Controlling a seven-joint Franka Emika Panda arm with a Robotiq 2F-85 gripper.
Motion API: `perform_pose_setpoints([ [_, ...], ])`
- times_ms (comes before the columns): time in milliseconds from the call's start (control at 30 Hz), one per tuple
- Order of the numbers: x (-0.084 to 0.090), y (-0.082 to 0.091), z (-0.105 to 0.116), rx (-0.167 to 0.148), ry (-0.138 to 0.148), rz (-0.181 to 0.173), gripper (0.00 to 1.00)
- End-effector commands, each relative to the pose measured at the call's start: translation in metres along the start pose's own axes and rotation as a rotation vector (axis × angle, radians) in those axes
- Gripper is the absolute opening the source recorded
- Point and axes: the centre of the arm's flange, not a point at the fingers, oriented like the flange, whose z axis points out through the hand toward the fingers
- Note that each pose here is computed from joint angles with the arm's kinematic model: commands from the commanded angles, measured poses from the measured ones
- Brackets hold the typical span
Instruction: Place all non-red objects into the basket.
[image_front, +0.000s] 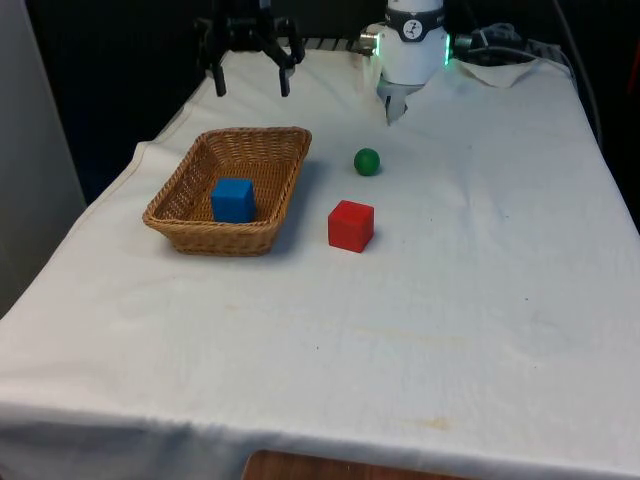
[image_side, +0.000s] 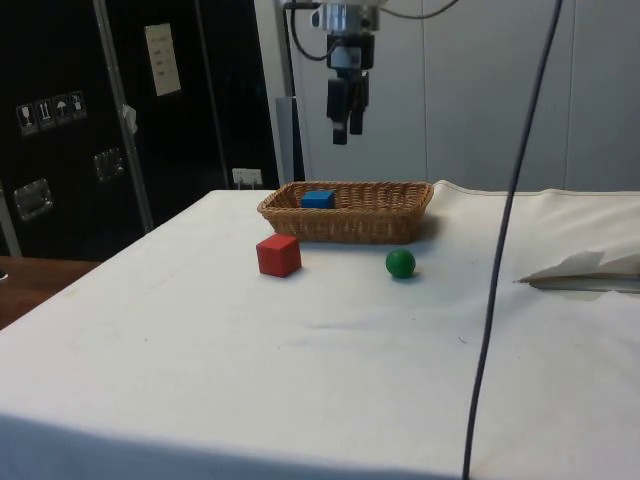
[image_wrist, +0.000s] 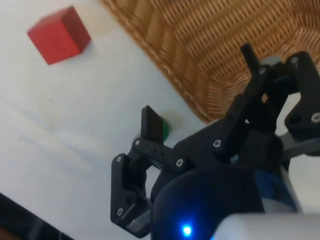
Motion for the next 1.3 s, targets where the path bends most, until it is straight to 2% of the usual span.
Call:
perform_pose_setpoints([
  [0,-0.002,-0.001,-0.001,-0.02,-0.002,0.001,1.0],
  [100,-0.007,-0.003,-0.004,-0.026,-0.005,-0.004,1.0],
  [133,-0.007,-0.004,-0.004,-0.007,-0.006,-0.005,1.0],
  [167,-0.01,-0.005,-0.006,-0.03,-0.006,-0.006,1.0],
  [433,-0.023,-0.015,-0.014,-0.045,-0.016,-0.019,1.0],
  [467,-0.022,-0.014,-0.013,-0.025,-0.018,-0.02,1.0],
  [500,-0.026,-0.017,-0.016,-0.049,-0.018,-0.022,1.0],
  [767,-0.044,-0.028,-0.022,-0.061,-0.025,-0.033,1.0],
  [800,-0.043,-0.028,-0.022,-0.045,-0.026,-0.035,1.0],
  [833,-0.046,-0.029,-0.023,-0.063,-0.025,-0.035,1.0],
  [1067,-0.061,-0.042,-0.026,-0.076,-0.031,-0.047,1.0],
  [1100,-0.061,-0.041,-0.027,-0.059,-0.031,-0.047,1.0],
  [1133,-0.063,-0.043,-0.026,-0.078,-0.034,-0.047,1.0],
  [1267,-0.073,-0.054,-0.026,-0.08,-0.041,-0.051,1.0],
])
